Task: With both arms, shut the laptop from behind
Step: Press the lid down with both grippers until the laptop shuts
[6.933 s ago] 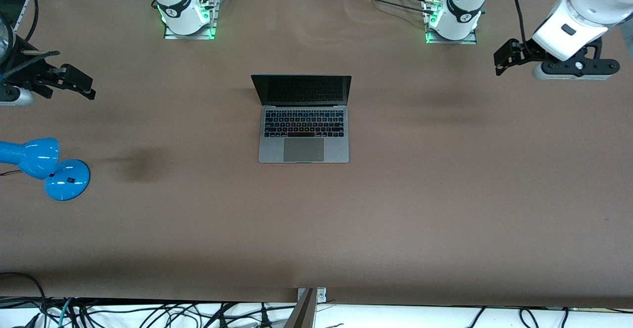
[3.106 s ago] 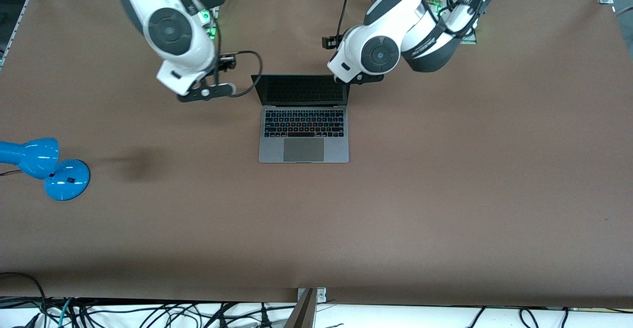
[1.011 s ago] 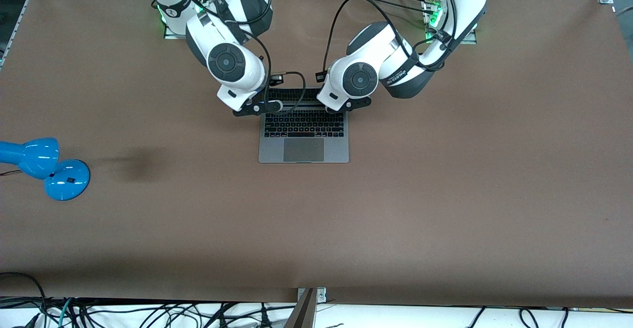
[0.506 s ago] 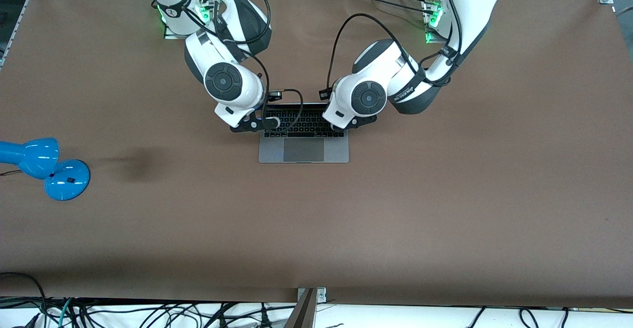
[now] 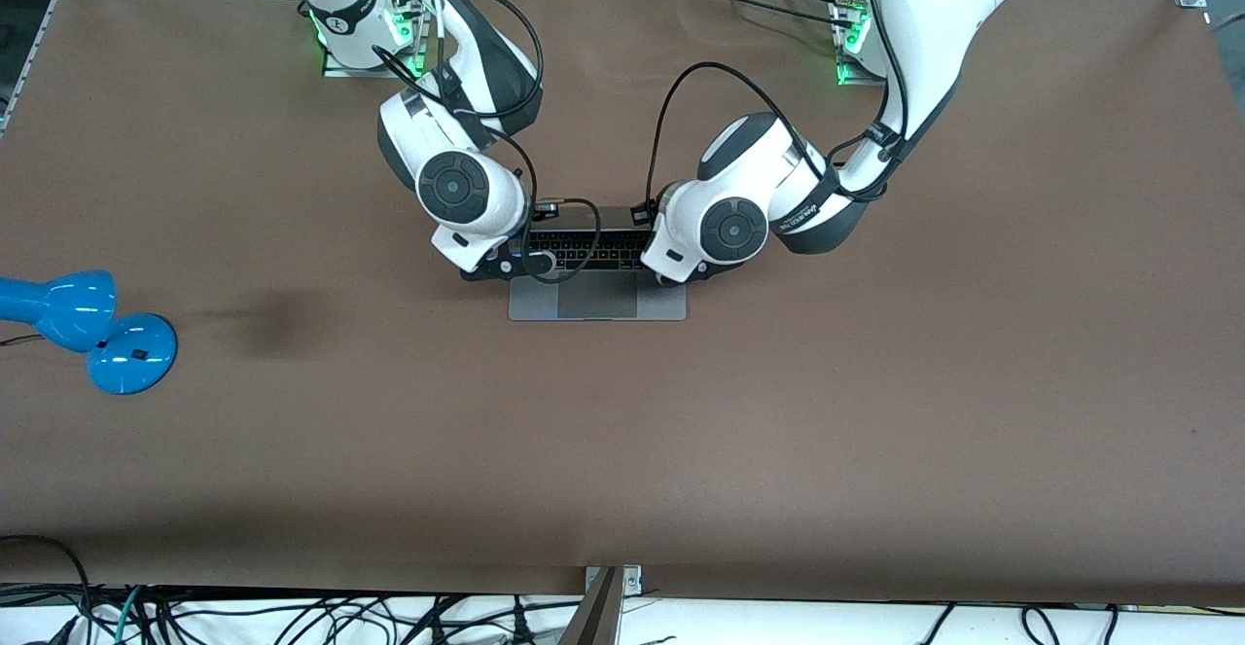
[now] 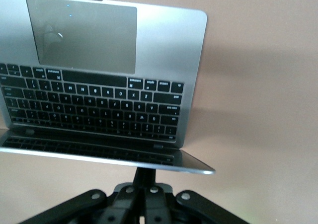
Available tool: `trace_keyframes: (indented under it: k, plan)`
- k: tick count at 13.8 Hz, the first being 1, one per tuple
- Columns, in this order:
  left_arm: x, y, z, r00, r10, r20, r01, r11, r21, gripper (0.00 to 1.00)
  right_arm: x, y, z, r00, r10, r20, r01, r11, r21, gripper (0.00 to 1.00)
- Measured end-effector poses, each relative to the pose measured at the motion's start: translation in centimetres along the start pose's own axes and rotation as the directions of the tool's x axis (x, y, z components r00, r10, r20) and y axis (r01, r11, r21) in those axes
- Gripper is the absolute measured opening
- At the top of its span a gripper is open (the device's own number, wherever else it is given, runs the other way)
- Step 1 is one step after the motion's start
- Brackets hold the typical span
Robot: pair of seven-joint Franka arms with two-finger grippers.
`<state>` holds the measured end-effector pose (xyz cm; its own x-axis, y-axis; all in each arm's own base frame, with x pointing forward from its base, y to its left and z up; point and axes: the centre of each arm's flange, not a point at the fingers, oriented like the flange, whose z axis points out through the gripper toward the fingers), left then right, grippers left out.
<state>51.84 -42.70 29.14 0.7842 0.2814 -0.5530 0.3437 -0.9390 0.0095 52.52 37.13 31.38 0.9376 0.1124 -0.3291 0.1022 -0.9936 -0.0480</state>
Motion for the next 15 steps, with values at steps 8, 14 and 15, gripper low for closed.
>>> trace_keyframes:
  k: [8, 14, 15]
  plan:
    - [3.9, -0.4, 1.8, 0.999, -0.032, -0.029, 0.031, 0.999, -0.020, 0.01, 3.2, 1.0, 1.5, 0.999, 0.023, -0.049, -0.022, 1.000, 0.017, 0.01]
    - [6.0, 0.0, 3.7, 0.999, -0.036, -0.029, 0.036, 0.999, -0.014, 0.01, 5.5, 1.6, 4.2, 0.995, 0.028, -0.097, -0.027, 1.000, 0.013, 0.01]
    - [6.4, 0.0, 4.1, 0.999, -0.038, -0.029, 0.038, 0.999, -0.012, 0.01, 5.8, 1.7, 4.6, 0.994, 0.029, -0.103, -0.027, 1.000, 0.015, 0.01]
